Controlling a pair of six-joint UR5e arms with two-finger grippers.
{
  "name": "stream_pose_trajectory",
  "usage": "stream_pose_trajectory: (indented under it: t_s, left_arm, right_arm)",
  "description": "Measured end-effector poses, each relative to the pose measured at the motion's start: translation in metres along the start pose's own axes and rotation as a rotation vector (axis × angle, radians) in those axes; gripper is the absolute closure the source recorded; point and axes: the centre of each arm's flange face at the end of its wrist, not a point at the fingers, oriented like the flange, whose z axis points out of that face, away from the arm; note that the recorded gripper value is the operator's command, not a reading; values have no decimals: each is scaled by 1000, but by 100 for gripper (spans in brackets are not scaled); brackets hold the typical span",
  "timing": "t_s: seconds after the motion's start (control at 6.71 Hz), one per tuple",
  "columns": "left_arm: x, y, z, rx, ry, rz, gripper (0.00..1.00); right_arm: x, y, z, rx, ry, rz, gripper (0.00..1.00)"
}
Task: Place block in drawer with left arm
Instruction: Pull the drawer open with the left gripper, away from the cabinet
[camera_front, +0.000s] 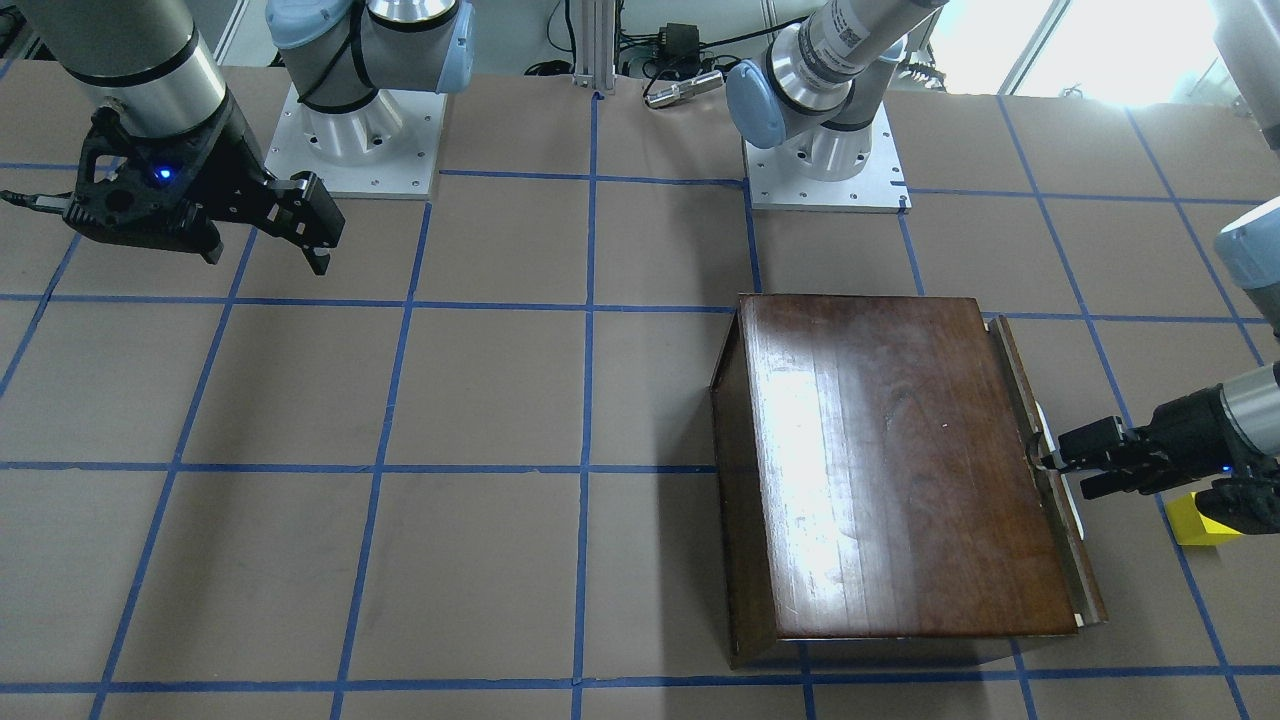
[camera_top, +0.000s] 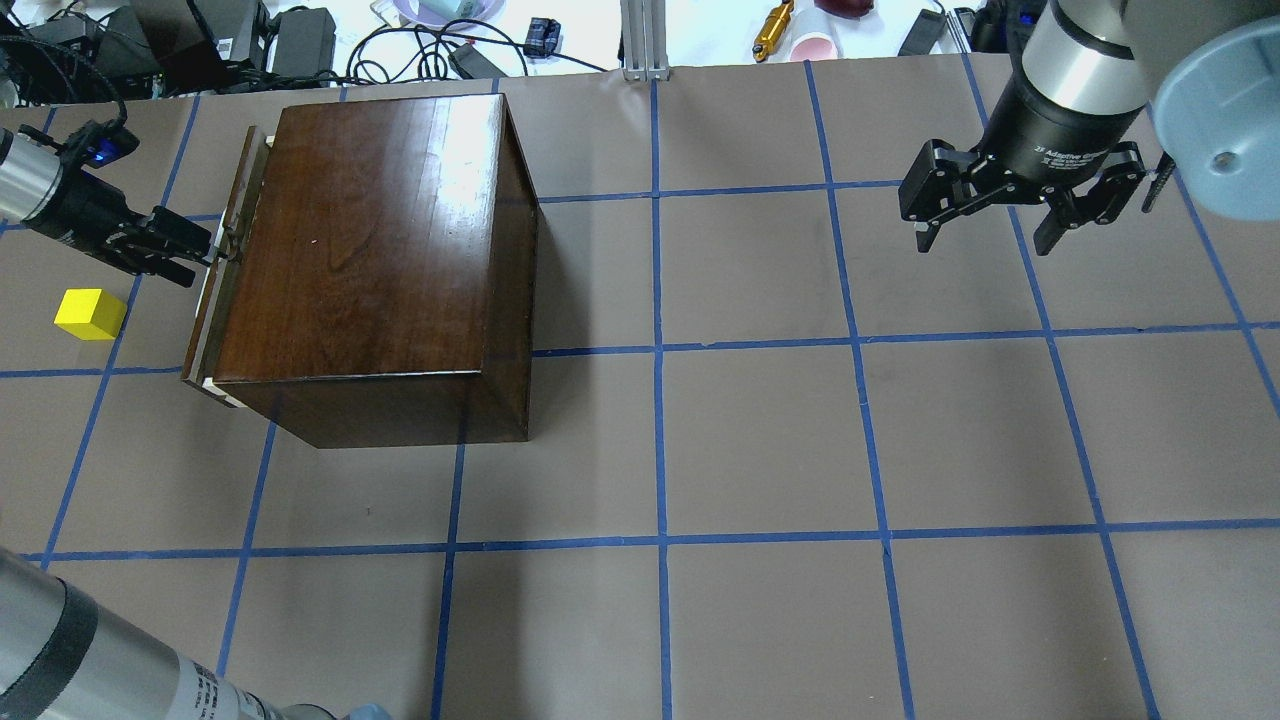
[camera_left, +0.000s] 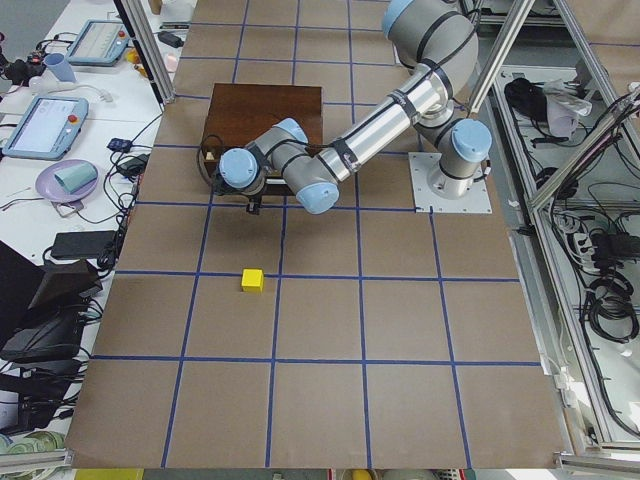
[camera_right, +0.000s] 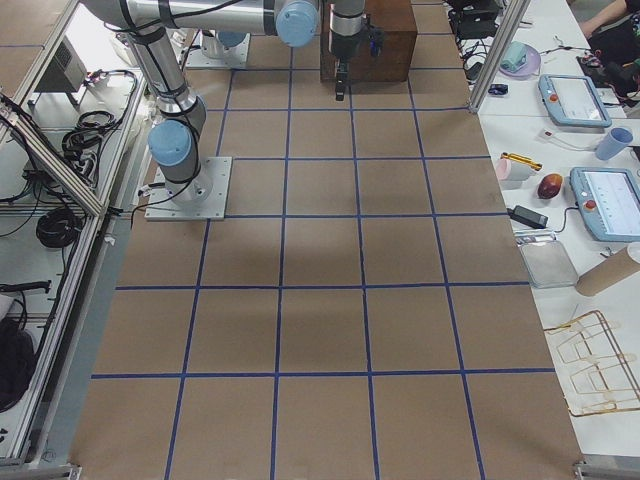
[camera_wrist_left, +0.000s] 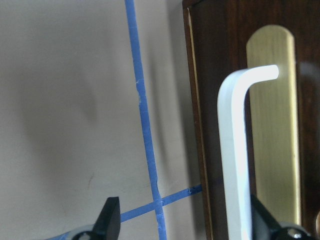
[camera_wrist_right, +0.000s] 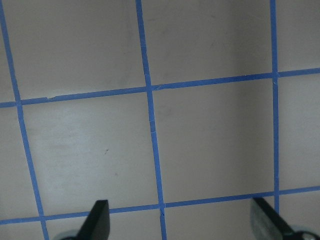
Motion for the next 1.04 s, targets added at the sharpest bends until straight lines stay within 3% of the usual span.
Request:
stream_pose_trajectory:
  t_s: [1.04]
  left_arm:
    - [-29,14,-24,-14,-71,-21,14]
  right_arm:
    - [0,0,0,0,0,0,0]
